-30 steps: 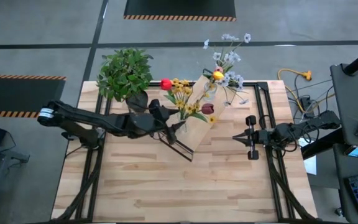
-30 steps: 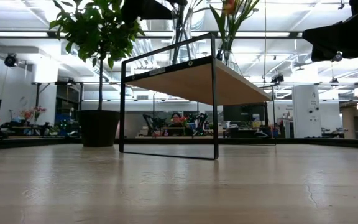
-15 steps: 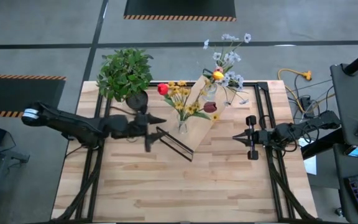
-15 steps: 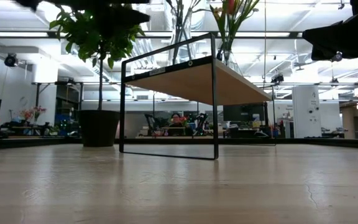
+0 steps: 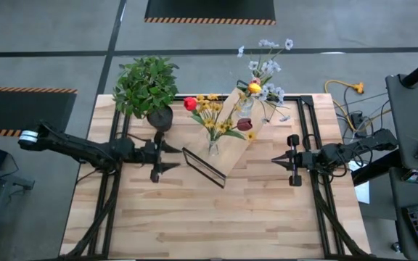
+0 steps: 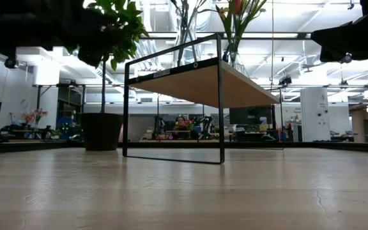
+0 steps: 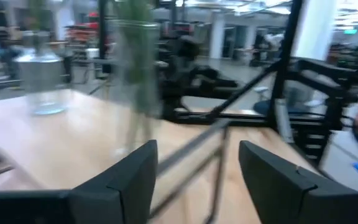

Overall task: Pick and place flowers into a vace then onto a shelf
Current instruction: Return to Home Position

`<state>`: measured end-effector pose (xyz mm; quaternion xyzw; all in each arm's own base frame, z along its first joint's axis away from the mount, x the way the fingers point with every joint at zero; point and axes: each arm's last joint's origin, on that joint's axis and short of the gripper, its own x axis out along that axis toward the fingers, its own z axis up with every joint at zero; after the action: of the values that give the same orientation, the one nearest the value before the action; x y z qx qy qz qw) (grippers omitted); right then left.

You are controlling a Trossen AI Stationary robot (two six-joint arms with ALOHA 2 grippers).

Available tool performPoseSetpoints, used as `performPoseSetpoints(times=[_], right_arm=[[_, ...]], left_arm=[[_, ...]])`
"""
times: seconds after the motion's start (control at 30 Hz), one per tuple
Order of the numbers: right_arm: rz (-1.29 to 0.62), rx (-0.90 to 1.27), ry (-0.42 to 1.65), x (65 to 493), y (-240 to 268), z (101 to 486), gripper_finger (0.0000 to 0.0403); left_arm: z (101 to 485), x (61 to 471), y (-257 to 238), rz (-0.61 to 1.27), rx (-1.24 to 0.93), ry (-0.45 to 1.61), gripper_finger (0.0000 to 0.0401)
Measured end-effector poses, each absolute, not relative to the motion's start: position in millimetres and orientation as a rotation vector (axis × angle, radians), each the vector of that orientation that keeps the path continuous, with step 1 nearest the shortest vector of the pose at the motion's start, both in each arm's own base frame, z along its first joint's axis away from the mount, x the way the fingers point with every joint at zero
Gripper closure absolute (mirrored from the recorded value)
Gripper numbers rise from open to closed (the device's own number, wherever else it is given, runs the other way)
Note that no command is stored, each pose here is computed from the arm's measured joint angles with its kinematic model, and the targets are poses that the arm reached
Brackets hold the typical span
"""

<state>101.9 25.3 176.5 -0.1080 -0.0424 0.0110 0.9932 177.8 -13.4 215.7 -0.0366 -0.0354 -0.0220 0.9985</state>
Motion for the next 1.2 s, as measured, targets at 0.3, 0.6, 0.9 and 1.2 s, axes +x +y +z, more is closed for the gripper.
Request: performPoseSetpoints(times=[0.3,0.6,0.9,1.2], right_arm=[[0.009,-0.231,-0.086,101.9,25.0,176.8,0.039],[-0.105,-0.176,-0.077,101.7,21.6,177.2,0.039],[-0.081,-0.098,-0.071,101.9,22.2,176.1,0.039],[-0.078,-0.054,-0.061,101.5,22.1,174.8,0.039]], left_arm=[[218.3,177.3,14.9,-0.028,-0.001,-0.069,0.0296],[215.5,157.8,14.8,0.005,0.107,-0.114,0.0396],[215.5,130.8,12.1,0.006,-0.001,-0.064,0.0401],[178.7,112.9,6.7,0.043,-0.042,-0.103,0.0401]])
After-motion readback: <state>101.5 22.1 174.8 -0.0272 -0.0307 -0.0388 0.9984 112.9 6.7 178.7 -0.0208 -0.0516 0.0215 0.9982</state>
